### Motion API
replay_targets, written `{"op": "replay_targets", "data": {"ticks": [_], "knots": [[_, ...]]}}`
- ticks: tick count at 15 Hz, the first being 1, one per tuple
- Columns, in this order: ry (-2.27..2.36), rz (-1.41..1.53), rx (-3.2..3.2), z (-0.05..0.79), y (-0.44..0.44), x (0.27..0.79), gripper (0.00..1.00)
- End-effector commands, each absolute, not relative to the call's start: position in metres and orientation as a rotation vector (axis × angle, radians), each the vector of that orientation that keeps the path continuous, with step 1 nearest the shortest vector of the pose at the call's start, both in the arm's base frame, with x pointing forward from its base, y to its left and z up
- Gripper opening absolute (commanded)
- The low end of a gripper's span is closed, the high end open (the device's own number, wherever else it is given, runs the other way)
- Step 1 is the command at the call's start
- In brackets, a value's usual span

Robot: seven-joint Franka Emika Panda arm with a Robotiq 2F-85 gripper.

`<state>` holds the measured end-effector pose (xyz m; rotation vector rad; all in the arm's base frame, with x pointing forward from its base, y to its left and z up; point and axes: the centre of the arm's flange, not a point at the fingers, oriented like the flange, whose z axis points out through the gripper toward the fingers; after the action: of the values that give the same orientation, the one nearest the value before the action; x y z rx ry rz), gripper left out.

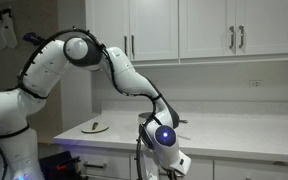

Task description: Close the top cupboard drawer, open the second bottom drawer from the left, and close the pot

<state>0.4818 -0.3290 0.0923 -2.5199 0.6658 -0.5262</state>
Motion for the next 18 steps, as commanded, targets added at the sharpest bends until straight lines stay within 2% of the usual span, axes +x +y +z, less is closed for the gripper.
{"op": "replay_targets", "data": {"ticks": [1, 18], "knots": [[0.643, -0.583, -2.479, 0.078, -0.328, 0.500, 1.00], [0.626, -0.612, -2.477, 0.019, -0.326, 0.516, 1.00]]}}
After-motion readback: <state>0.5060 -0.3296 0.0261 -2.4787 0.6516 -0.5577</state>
